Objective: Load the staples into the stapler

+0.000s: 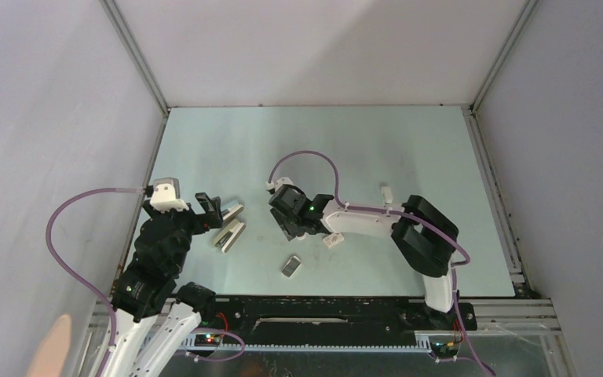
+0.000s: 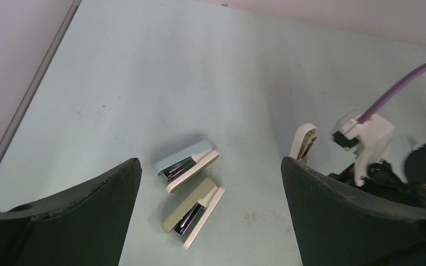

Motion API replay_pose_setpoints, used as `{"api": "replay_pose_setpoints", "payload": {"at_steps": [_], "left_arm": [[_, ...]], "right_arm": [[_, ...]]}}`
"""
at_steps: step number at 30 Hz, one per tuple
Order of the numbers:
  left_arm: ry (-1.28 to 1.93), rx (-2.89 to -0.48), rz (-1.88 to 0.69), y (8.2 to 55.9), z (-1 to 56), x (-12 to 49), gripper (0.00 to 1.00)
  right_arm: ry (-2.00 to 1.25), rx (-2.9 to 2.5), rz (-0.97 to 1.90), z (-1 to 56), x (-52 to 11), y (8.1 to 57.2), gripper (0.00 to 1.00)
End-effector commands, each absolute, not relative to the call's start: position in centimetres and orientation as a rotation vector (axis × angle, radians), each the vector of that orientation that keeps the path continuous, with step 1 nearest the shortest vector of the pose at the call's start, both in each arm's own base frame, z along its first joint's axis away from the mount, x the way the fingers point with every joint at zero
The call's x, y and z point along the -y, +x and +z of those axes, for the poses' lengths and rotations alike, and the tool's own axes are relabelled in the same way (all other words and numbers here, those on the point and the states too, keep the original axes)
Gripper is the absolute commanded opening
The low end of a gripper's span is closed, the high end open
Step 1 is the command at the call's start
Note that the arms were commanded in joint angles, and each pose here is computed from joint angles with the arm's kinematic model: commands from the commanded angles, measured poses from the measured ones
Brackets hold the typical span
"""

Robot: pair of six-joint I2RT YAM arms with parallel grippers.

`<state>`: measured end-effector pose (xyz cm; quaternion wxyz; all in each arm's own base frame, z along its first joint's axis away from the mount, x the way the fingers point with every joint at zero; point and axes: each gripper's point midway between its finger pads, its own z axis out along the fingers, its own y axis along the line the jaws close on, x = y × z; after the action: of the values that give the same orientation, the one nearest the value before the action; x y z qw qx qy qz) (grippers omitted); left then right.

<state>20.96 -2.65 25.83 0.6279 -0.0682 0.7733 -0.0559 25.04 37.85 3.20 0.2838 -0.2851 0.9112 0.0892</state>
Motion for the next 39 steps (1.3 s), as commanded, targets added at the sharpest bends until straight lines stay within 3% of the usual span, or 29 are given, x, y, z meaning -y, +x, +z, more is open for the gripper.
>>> {"api": "replay_pose_setpoints", "payload": {"at_steps": [1,14,39], "left_arm": [[-0.147,-1.745,-0.127,21.2,26.6,2.6,1.0],[-0.145,-1.749,-0.129,21.3,26.5,2.7,1.0],[-0.144,-1.756,-0.122,21.4,26.4,2.7,1.0]], "right_arm": [[-0.733,-2.354,0.316,9.6,-38.4,23.9,0.54],[-0.932,-2.463,0.418,8.8,-39.1,17.3,0.29],[-0.994,-2.583,0.371,3.2,-39.3,16.0,0.27]]}}
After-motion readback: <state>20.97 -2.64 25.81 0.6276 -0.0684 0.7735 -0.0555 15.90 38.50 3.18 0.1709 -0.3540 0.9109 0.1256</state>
